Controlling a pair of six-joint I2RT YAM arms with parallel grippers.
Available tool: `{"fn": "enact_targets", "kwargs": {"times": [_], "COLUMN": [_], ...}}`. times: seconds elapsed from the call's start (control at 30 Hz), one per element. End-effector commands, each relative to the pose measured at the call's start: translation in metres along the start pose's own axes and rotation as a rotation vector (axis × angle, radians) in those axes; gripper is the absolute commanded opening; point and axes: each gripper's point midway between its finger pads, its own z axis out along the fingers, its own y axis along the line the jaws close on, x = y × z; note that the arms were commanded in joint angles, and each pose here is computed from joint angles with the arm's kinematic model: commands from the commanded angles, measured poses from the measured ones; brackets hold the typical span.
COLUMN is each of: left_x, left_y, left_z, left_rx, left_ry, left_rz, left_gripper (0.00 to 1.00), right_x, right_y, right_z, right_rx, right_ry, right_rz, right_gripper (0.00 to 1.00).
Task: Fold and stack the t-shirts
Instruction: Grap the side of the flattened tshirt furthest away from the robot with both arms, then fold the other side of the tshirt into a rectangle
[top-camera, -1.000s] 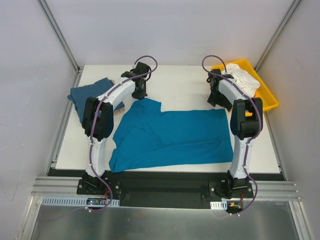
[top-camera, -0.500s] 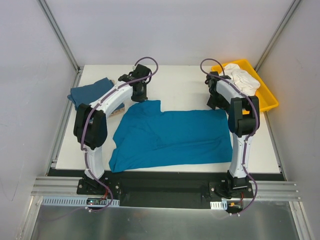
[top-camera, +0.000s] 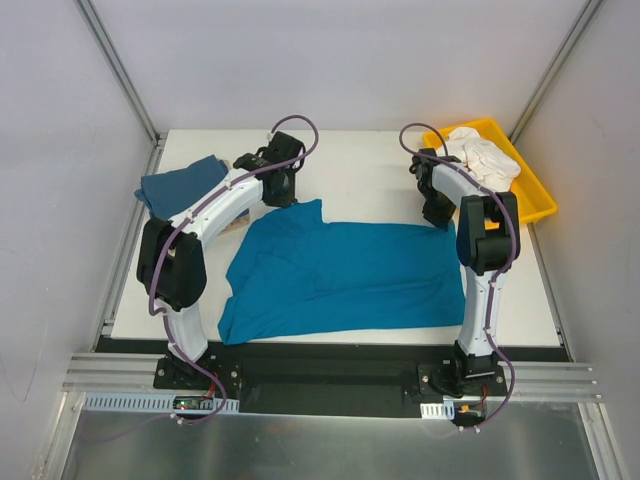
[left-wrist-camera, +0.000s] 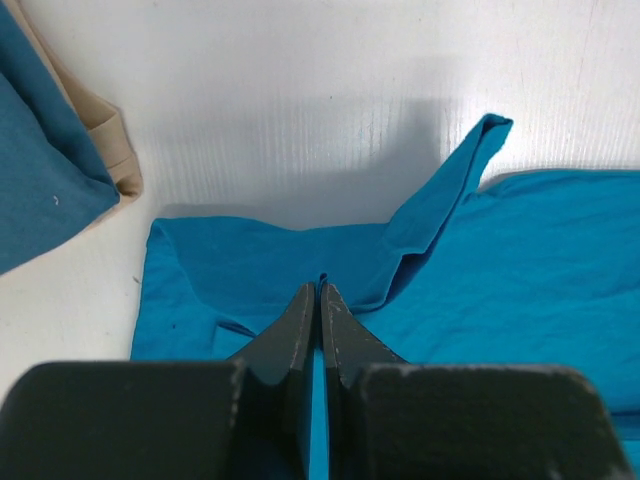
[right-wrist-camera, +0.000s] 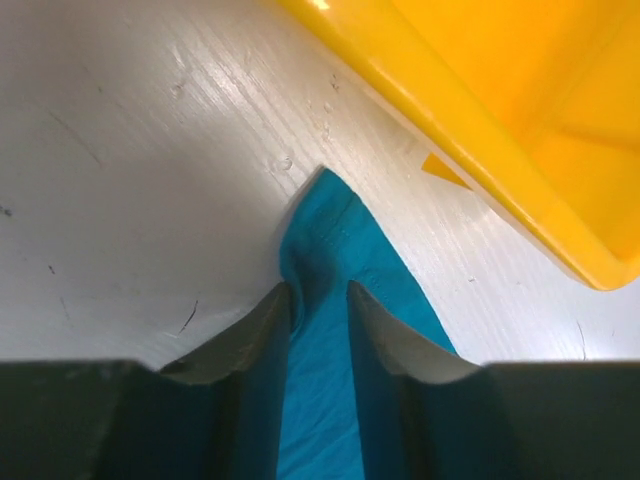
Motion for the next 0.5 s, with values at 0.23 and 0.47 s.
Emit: {"fn": "enact_targets", "kwargs": {"times": [0.23,0.47], "left_x": [-0.004,-0.002], "left_y": [0.004,0.003], "left_z": [-0.023,-0.032], "left_rx": [-0.019,0.000], "left_ry": [-0.052,-0.059], "left_rz": [-0.007,-0.012], "left_gripper": [0.00,0.00], "right_x": [-0.018,-0.025], "right_y": [0.008,0.008], "right_z": [-0.006,-0.024], "right_rx": [-0.058,-0.102], "right_ry": [-0.016,-0.055], "right_rz": [-0.015,-0.037], "right_gripper": [0.01,0.01]}}
